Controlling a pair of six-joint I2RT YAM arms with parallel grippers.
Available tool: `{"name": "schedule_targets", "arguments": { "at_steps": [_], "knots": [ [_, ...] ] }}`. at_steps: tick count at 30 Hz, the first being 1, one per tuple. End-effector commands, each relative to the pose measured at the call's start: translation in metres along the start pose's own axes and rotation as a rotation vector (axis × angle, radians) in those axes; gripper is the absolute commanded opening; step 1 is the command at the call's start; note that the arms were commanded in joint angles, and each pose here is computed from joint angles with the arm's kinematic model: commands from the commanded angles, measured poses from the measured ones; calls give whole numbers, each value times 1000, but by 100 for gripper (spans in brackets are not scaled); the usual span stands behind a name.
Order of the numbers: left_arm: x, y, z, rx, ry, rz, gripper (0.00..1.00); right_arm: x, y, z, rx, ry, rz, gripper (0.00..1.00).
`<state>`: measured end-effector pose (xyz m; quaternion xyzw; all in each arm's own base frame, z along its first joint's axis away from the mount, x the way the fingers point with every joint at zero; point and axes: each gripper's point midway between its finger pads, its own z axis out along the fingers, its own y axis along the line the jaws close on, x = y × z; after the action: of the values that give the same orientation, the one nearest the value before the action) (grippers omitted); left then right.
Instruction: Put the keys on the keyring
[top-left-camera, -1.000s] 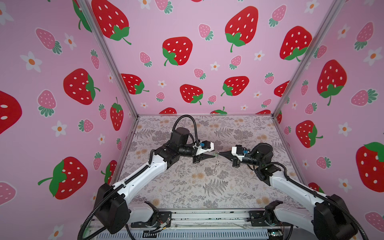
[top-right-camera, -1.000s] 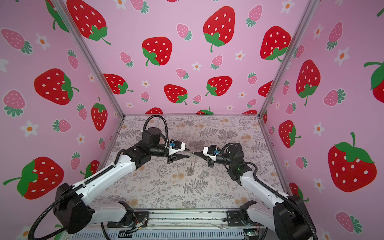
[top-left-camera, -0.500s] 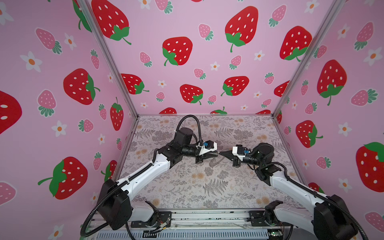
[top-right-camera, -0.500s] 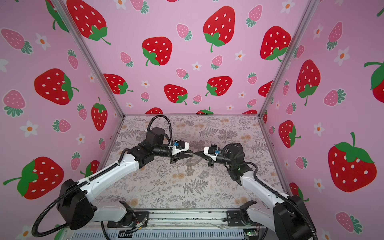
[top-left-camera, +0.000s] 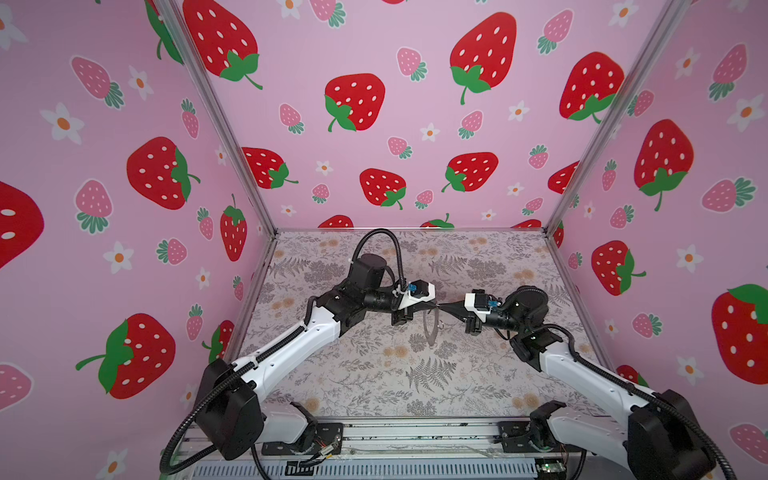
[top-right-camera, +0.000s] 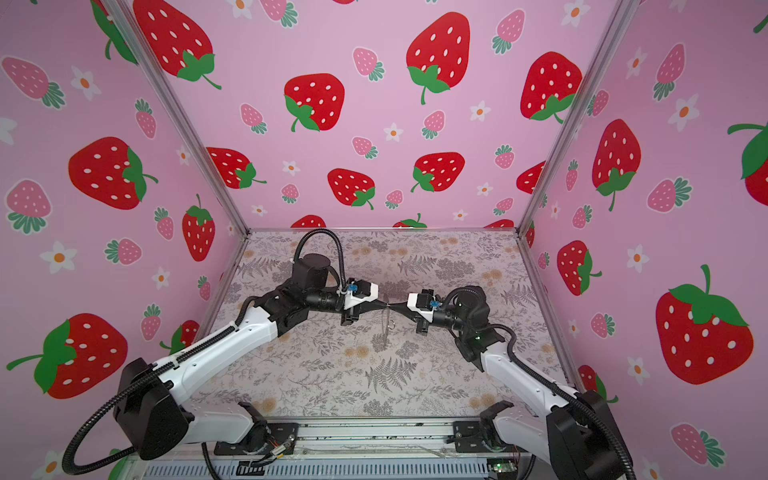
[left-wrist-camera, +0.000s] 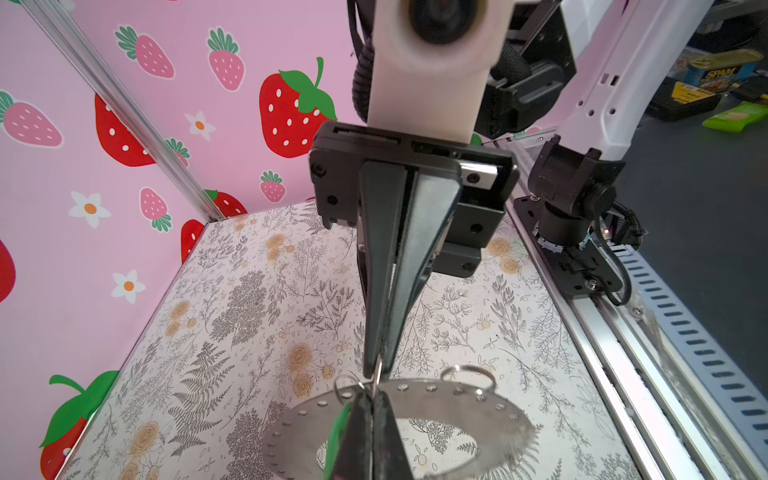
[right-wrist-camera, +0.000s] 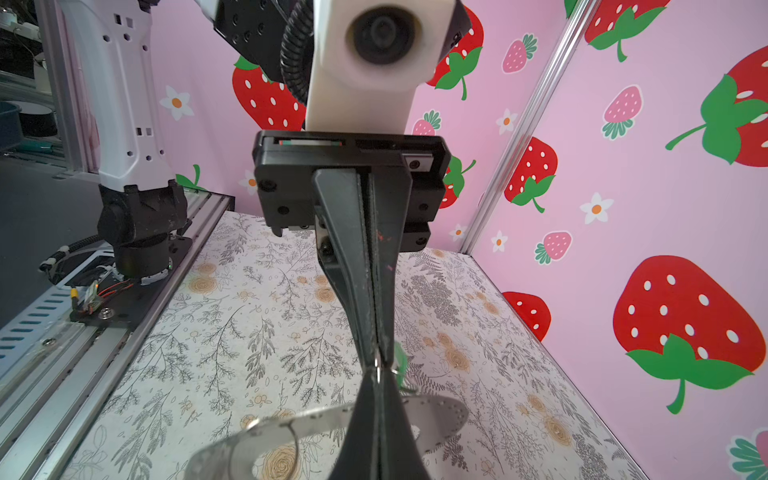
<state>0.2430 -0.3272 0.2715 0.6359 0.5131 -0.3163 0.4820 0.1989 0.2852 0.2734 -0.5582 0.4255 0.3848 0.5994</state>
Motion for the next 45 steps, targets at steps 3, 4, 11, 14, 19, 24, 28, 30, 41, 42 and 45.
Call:
{"name": "schedule_targets", "arguments": {
  "at_steps": [3, 4, 11, 14, 19, 24, 28, 30, 41, 42, 45],
  "knots": [
    [-14, 1, -1, 14, -12, 46, 0, -15, -1, 1, -4, -37, -59, 0],
    [-14, 1, -1, 16, -9, 48, 0, -14, -2, 1, 3, -33, -58, 2],
    [-5, 6, -7, -3, 112, 66, 0, -2, -24, -8, 145, 115, -137, 23],
    [-1, 10, -11, -24, 177, 85, 0, 2, -28, -8, 125, 194, -168, 24],
    [3, 14, -12, -38, 287, 140, 0, 2, -28, -3, 72, 230, -143, 24],
    [0, 20, -11, -64, 331, 152, 0, 1, -25, 1, 37, 214, -120, 28],
    [-5, 25, -9, -82, 367, 142, 0, 2, -27, 4, 53, 230, -151, 28],
    [-7, 26, -9, -87, 381, 126, 0, 0, -29, 3, 82, 233, -184, 28],
    [-13, 34, -9, -100, 460, 47, 0, 3, -34, -4, 198, 299, -369, 24],
    [-14, 33, -9, -95, 457, 43, 0, 4, -35, -4, 213, 303, -375, 24],
    [-16, 32, -8, -91, 450, 32, 0, 3, -39, -5, 245, 302, -381, 24]
  ]
}}
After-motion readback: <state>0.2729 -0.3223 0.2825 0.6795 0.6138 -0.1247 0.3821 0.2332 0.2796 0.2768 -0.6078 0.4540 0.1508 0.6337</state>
